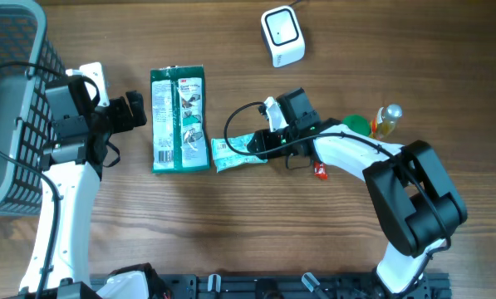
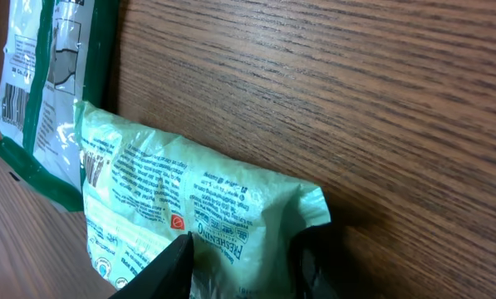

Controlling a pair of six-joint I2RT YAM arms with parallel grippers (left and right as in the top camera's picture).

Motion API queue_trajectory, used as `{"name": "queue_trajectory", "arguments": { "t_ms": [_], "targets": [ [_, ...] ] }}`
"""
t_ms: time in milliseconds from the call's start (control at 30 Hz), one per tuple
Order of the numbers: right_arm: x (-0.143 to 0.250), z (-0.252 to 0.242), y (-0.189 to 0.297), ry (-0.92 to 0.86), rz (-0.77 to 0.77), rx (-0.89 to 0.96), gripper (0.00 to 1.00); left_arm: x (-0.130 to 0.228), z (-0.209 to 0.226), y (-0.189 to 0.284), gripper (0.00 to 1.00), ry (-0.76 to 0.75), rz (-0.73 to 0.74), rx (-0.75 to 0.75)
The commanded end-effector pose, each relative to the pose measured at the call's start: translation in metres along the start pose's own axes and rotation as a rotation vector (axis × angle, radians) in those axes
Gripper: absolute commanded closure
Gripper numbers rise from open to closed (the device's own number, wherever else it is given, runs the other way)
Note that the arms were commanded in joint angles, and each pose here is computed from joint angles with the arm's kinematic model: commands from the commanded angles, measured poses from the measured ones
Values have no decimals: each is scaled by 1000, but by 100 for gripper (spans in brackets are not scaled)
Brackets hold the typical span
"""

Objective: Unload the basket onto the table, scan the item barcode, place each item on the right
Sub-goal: 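Lift the wipes pack with the right gripper up to the scanner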

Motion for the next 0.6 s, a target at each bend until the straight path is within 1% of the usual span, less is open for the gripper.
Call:
{"name": "queue_trajectory", "arguments": {
  "t_ms": [0,67,100,133,167,200,267,333,433,467,500,567],
  "targets": [
    [18,-15,-9,-33,44,55,56,-3,1,0,0,-5,-7,0],
    [18,-15,-9,-33,44,55,54,-3,1,0,0,-5,-7,0],
    [17,-15,-9,-33,44,55,58,-3,1,0,0,-5,-7,0],
    [17,-15,-9,-33,44,55,70,-3,1,0,0,-5,-8,0],
    [17,-15,-9,-32,42,51,86,-3,1,0,0,-5,-8,0],
    [16,-13,-9,-22,40,39,91,-3,1,0,0,-5,-8,0],
    [8,-4,0,31,23,-3,95,-3,1,0,0,-5,-7,0],
    [-4,8,20,88,-28,-29,96,-3,1,0,0,-5,-8,0],
    [-30,45,90,260,-219,-80,96,-3,1,0,0,-5,-7,0],
    [-36,59,117,316,-296,-102,96,-3,1,0,0,-5,-7,0],
    [-38,68,133,348,-342,-114,96,-3,1,0,0,-5,-7,0],
    [-39,87,174,541,-468,-100,96,-3,1,0,0,-5,-7,0]
  ]
}}
Point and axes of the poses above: each gripper's point midway between its finger pads, its own y axis back along the fingers, its own z axis along the line the jaws close on, x = y × z, the point moved 5 cm from there along y, back along the fingers, and after that the axes turned 11 degrees about -y, right-handed, at the moved point
